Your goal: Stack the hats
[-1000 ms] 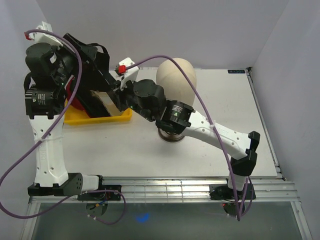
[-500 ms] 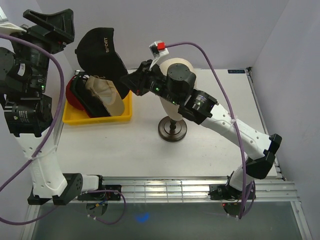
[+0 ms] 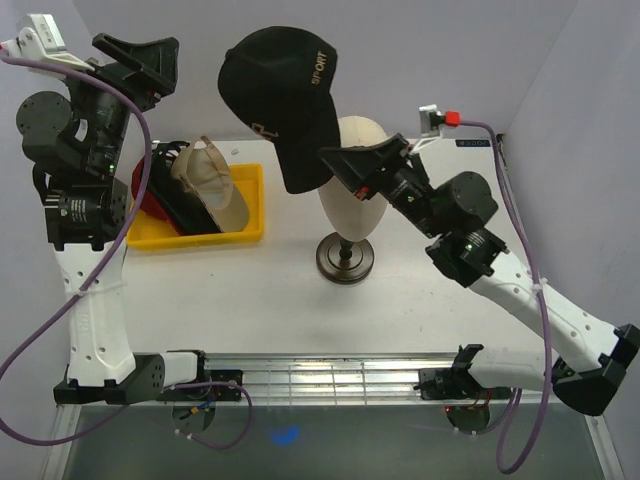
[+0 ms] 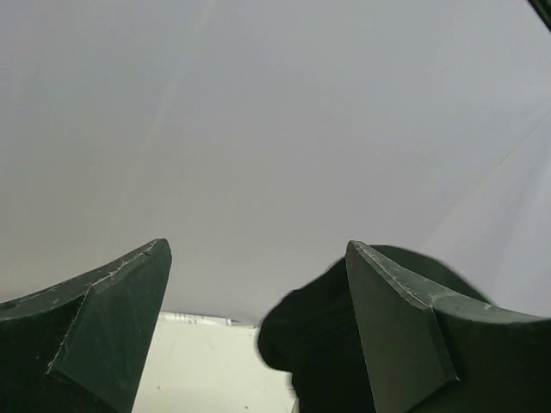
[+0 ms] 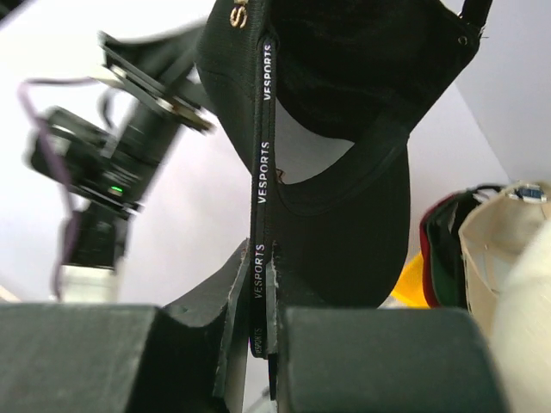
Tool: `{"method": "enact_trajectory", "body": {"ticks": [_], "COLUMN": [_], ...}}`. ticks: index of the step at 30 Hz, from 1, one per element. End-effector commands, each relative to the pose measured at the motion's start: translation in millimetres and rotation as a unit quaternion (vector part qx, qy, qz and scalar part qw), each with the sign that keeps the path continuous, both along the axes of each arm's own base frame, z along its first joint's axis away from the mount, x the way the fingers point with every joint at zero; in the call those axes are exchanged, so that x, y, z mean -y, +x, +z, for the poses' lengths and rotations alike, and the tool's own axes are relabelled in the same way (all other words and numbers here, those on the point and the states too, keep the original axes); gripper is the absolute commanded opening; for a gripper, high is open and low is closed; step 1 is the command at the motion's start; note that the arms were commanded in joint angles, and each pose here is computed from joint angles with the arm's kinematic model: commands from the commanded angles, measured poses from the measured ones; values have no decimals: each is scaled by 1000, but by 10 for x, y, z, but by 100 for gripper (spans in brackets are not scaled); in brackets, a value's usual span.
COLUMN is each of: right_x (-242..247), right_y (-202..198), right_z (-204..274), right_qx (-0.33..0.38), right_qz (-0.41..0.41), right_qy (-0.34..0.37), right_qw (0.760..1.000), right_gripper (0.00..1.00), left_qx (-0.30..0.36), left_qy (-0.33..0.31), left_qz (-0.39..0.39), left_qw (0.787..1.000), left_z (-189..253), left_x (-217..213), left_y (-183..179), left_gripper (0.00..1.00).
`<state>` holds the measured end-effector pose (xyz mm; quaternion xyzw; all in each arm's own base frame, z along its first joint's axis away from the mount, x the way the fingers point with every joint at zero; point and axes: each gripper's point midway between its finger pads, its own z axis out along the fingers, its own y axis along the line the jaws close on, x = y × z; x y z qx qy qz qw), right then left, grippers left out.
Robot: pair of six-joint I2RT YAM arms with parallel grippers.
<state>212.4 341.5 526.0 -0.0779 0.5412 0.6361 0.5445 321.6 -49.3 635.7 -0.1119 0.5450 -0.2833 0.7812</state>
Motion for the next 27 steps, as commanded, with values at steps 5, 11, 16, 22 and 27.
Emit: {"method": "enact_trajectory", "body": {"ticks": [5,11,16,22,27], "right_x": [967,1245,1311,1435,1497], "right_y": [-156,-63,20,41,44], "right_z": [331,-18,-319,-554,-755], "right_qx": [-26,-80,-125,-162,-183], "right_qz": [-32,-40,-15,14,17], "right_qy": [204,248,276,313,320], "right_qw": [978,965,953,936,929], "right_gripper": [8,8,8,8,8], "left_qx": [-26,-44,-53,-66,-78], "left_qy": [8,15,20,26,29], "left_qz": [-25,-35,-33,-30,-29], "left_qw": [999,998,998,997,996], "left_z": [-222,-359,-459,-565,-673], "left_x": [84,121,117,110,106], "left_y": [102,162,161,188,216], "left_gripper": [93,92,92,92,92]}}
